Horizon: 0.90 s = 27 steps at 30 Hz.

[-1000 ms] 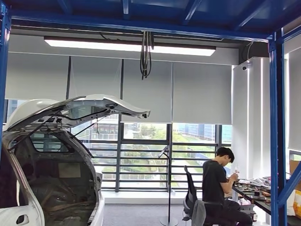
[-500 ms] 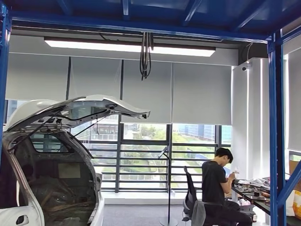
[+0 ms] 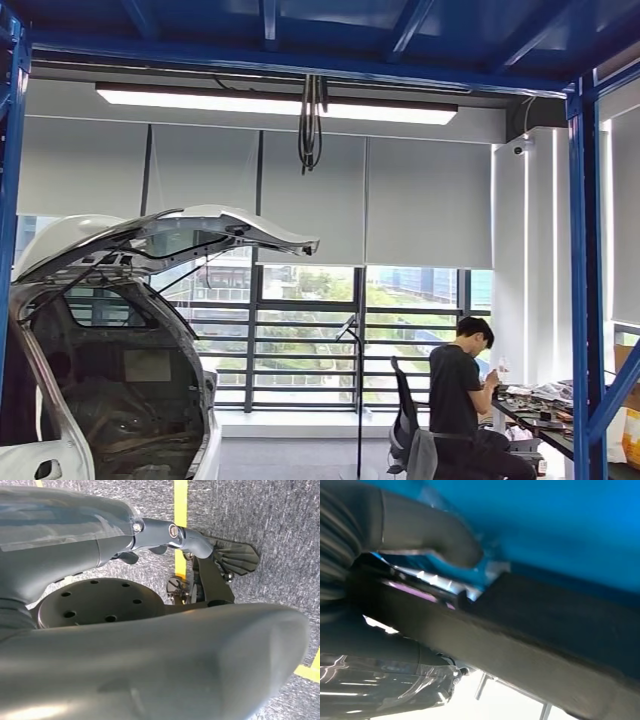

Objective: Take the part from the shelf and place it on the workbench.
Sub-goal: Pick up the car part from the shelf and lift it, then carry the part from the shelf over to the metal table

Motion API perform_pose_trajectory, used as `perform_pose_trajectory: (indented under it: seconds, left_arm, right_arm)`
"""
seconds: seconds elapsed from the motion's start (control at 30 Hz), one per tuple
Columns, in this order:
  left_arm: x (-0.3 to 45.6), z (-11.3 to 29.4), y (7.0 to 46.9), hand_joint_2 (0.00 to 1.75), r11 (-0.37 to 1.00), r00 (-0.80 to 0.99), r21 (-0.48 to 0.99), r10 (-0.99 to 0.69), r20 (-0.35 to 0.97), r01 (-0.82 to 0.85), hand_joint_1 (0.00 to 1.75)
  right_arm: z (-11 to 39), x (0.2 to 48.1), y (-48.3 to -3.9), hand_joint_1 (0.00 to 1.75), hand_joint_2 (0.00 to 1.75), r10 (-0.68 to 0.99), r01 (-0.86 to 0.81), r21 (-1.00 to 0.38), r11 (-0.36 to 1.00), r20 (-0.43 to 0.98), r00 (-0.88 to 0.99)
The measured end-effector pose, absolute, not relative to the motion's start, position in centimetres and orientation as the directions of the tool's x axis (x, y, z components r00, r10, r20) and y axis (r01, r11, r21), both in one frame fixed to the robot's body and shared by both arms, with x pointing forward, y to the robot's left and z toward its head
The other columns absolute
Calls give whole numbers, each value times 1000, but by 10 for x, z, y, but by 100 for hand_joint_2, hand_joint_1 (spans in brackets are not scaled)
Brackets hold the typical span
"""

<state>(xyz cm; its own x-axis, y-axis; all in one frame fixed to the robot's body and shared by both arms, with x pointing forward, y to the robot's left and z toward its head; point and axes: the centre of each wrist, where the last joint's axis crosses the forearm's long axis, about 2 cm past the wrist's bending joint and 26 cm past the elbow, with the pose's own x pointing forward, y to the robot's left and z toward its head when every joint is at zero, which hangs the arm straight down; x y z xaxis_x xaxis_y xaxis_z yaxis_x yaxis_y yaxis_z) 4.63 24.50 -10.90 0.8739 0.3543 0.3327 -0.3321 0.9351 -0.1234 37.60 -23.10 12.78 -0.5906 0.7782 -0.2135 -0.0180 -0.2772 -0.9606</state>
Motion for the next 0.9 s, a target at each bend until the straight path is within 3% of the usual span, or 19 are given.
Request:
perform_pose_trajectory:
  seconds: [0.27,0.4,0.63,0.9]
  left_arm:
    - [45,-109,245,0,941,866,-117,337,370,-317,0]
    - [44,-109,245,175,950,850,-106,311,425,-294,0]
    - [42,-109,245,175,953,847,-90,298,440,-288,0]
    - [41,-110,246,175,953,850,-90,299,434,-289,0]
  right_arm:
    - [121,370,-233,175,175,777,38,-952,-305,-271,-569]
    - [117,359,-234,175,175,787,61,-952,-298,-282,-549]
    - [123,340,-231,175,175,809,95,-970,-225,-240,-536]
    - [178,328,-230,175,175,850,246,-969,8,-123,-512]
